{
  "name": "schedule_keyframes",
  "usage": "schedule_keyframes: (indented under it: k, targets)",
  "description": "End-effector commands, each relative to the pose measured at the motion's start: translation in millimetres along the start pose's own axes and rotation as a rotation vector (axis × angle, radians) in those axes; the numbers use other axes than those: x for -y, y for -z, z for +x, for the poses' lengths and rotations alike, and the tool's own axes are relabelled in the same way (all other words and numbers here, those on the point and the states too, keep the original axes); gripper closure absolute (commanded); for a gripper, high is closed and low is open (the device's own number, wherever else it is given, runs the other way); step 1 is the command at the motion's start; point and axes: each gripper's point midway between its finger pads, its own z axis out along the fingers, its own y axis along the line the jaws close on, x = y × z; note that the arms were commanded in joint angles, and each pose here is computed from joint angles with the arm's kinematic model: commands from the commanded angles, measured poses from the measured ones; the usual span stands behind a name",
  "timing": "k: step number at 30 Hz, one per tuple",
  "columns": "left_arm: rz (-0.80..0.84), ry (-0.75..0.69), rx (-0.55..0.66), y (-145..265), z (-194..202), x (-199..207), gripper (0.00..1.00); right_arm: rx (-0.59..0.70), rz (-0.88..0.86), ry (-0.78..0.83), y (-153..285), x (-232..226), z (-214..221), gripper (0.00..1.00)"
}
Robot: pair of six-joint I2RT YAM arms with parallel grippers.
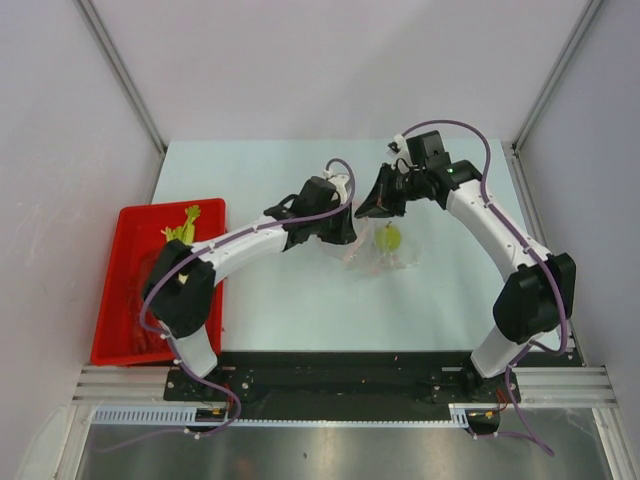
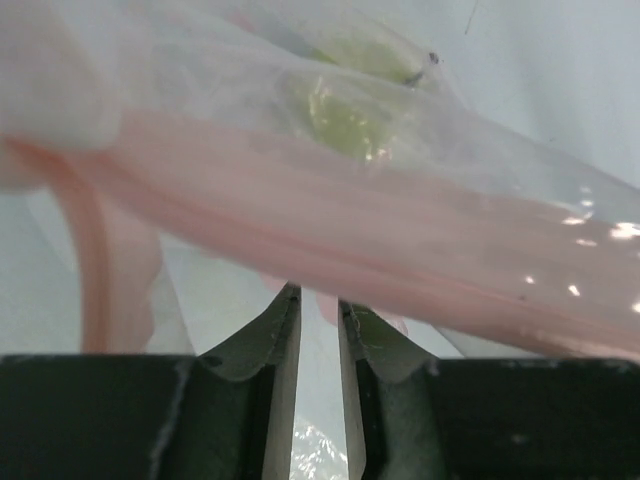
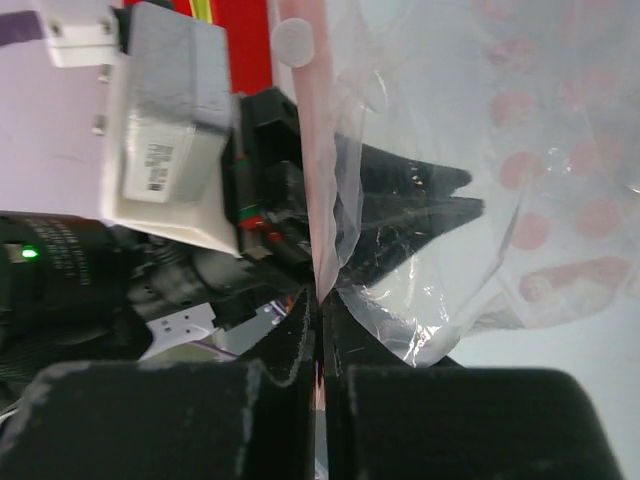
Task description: Open the zip-top bag and remove the fake food
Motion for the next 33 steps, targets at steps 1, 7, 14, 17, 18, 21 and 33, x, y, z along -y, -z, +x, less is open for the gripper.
schedule_keyframes:
  k: [1, 7, 14, 17, 18, 21, 33]
  targets:
    - [0.042, 0.023, 0.055, -14.6, -1.1, 5.3, 0.74, -0.002, -0.115, -0.027, 3.1, -32.3, -7.7, 1.00]
    - [0.259, 0.099, 0.137, -16.3, 3.0, 32.3, 0.61, -0.024, -0.122, -0.056, -4.5, -36.3, -2.3, 1.00]
    - [0.240, 0.085, 0.208, -14.1, -2.1, 25.9, 0.59, -0.055, -0.198, -0.092, -13.8, -64.2, -1.9, 1.00]
    - [0.189, 0.034, 0.277, -0.1, -13.0, 18.9, 0.59, -0.086, -0.241, -0.104, -16.8, -84.1, 1.3, 1.00]
    - [0.181, 0.007, 0.283, 2.6, -14.4, 18.1, 0.58, -0.089, -0.260, -0.101, -16.2, -90.6, 1.4, 1.00]
    - [0.150, -0.037, 0.287, 16.6, -18.7, 16.8, 0.58, -0.093, -0.326, -0.112, -8.4, -113.8, 0.7, 1.00]
    - [-0.058, -0.095, 0.179, -10.1, -17.3, -11.2, 0.48, -0.090, -0.289, -0.236, 11.3, -46.8, -5.5, 1.00]
